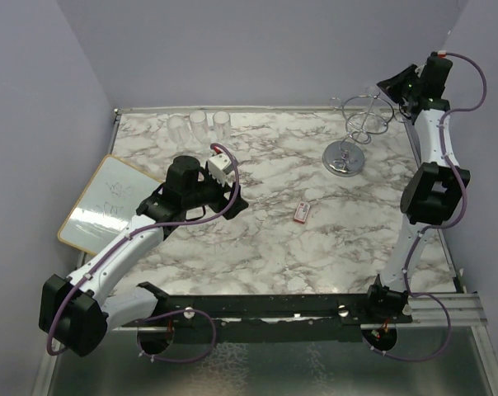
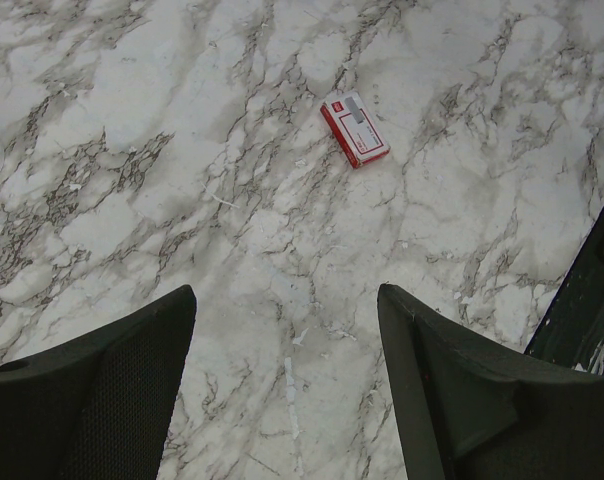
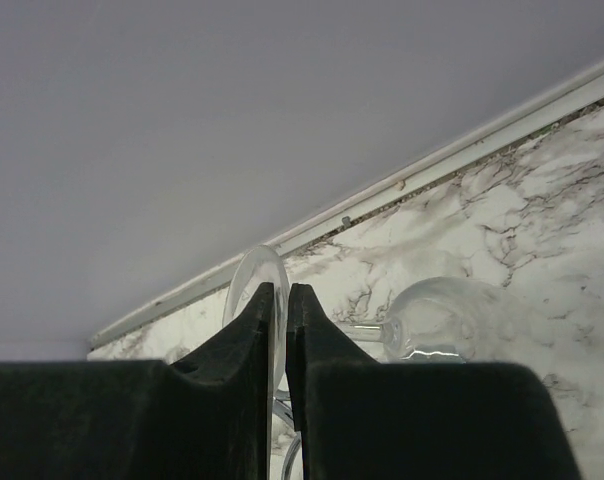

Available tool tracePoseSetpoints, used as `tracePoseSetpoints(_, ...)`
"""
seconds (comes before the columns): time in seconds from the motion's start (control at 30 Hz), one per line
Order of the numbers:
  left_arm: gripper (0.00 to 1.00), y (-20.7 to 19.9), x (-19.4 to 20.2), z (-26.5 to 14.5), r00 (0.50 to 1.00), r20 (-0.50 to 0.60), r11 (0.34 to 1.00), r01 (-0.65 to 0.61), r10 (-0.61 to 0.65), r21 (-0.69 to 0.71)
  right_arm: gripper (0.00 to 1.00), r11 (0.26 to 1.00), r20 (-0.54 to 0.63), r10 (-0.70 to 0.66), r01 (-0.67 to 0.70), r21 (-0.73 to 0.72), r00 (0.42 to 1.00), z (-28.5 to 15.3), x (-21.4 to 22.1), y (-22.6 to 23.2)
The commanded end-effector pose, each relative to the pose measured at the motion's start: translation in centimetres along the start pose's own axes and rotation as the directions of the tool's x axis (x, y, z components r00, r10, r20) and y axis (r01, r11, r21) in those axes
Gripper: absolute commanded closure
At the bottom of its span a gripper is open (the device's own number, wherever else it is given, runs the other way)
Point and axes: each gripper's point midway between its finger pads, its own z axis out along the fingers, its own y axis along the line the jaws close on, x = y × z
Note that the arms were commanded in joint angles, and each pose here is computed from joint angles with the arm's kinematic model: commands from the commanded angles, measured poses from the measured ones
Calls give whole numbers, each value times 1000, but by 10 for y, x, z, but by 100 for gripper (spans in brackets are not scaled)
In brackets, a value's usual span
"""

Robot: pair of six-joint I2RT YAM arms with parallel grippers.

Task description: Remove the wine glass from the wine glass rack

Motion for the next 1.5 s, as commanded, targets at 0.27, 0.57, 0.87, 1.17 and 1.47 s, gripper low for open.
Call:
tracePoseSetpoints(0.27,25,-4,-2,3,1000,14,1000,-19,19,24,99,970,56,169,-156,-187,984,-24,-26,18)
tracePoseSetpoints(0.57,25,-4,-2,3,1000,12,1000,-17,16,26,99,948,65,242,-222,-229,968,-18,-30,20)
tracePoseSetpoints(0.87,25,-4,-2,3,1000,13,1000,-18,17,26,99,922,34,297,-277,-271,954,-8,-30,24)
tracePoseSetpoints(1.17,25,-5,-2,3,1000,13,999,-18,17,27,99,898,36,348,-322,-300,937,-11,-29,25)
tracePoseSetpoints(1.47,25,-4,-2,2,1000,14,1000,-19,19,24,99,877,48,385,-350,-328,922,-4,-37,26)
